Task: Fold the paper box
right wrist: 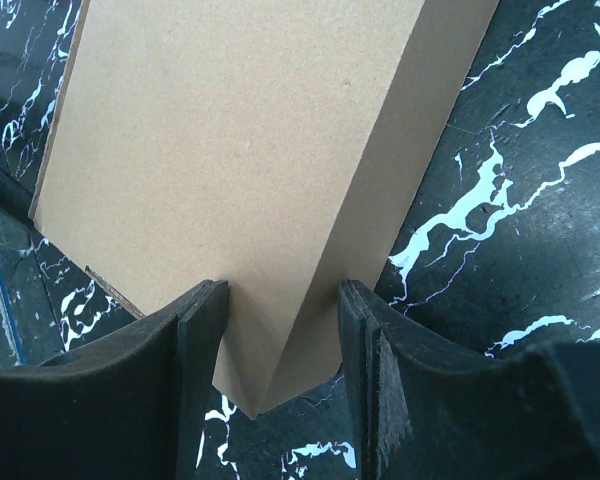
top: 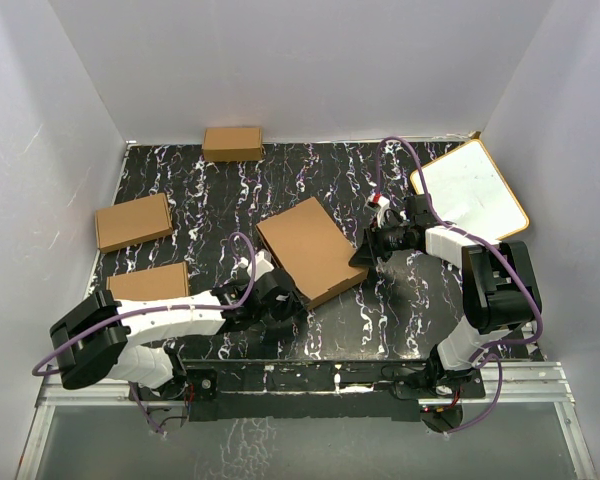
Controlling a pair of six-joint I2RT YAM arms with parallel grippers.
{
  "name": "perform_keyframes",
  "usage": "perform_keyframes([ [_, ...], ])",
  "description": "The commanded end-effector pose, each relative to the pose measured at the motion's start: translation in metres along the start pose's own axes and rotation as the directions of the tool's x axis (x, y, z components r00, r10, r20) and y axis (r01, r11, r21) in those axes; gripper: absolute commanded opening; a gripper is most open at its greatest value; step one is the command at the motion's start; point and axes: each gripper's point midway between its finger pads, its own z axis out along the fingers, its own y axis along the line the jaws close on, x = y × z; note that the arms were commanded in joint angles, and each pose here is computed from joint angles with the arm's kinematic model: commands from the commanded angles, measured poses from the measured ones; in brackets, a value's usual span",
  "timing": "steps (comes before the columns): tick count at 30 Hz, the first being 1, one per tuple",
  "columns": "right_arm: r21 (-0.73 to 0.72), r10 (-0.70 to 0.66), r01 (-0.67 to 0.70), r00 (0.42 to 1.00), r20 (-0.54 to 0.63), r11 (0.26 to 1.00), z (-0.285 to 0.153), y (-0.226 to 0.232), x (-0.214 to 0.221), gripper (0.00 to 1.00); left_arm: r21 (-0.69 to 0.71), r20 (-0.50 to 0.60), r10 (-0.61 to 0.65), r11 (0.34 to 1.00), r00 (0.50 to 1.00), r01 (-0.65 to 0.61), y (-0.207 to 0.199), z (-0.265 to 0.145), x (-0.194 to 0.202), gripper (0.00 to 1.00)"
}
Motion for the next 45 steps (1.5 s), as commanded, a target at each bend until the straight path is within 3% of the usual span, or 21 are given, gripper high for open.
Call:
perform_keyframes([
  [1, 0.025, -0.011, 0.013, 0.997, -0.072, 1.0, 0.008, -0.005, 0.019, 0.52, 0.004, 0.028, -0.01, 1.0, 1.0, 0.01, -0.011, -0.004, -0.006, 0.26],
  [4, 0.023, -0.013, 0.015, 0.997, -0.07, 1.0, 0.008, -0.005, 0.019, 0.52, 0.002, 0.027, -0.01, 1.0, 1.0, 0.01, -0.01, -0.001, -0.005, 0.2],
  [10, 0.02, -0.014, 0.015, 0.997, -0.072, 1.0, 0.009, -0.004, 0.019, 0.52, -0.026, 0.025, 0.008, 1.0, 1.0, -0.008, -0.004, 0.005, -0.003, 0.18],
  [17, 0.017, -0.019, 0.02, 0.997, -0.072, 1.0, 0.01, -0.003, 0.019, 0.52, -0.039, 0.048, 0.03, 0.999, 0.998, -0.028, -0.007, 0.003, -0.009, 0.3],
  [22, 0.015, -0.02, 0.021, 0.997, -0.074, 1.0, 0.01, -0.003, 0.019, 0.52, -0.052, 0.046, 0.039, 0.998, 0.998, -0.037, -0.006, 0.009, -0.007, 0.31],
  [25, 0.016, -0.018, 0.019, 0.997, -0.076, 1.0, 0.01, -0.003, 0.019, 0.52, -0.069, 0.046, 0.042, 0.997, 0.998, -0.039, -0.004, 0.013, -0.006, 0.26],
  [30, 0.015, -0.022, 0.024, 0.997, -0.079, 1.0, 0.011, -0.002, 0.019, 0.52, -0.079, 0.04, 0.05, 0.996, 0.998, -0.047, -0.001, 0.015, -0.005, 0.03],
  [35, 0.014, -0.027, 0.028, 0.996, -0.08, 1.0, 0.012, -0.001, 0.019, 0.52, -0.078, 0.038, 0.058, 0.995, 0.998, -0.055, -0.004, 0.014, -0.005, 0.01],
  [38, 0.013, -0.027, 0.028, 0.996, -0.08, 1.0, 0.011, -0.001, 0.019, 0.52, -0.07, 0.035, 0.082, 0.994, 0.996, -0.08, -0.009, 0.01, -0.006, 0.12],
  [45, -0.007, -0.027, 0.026, 0.997, -0.071, 1.0, 0.01, 0.004, 0.012, 0.54, 0.008, 0.027, 0.26, 0.965, 0.965, -0.261, -0.021, -0.013, -0.012, 0.59],
])
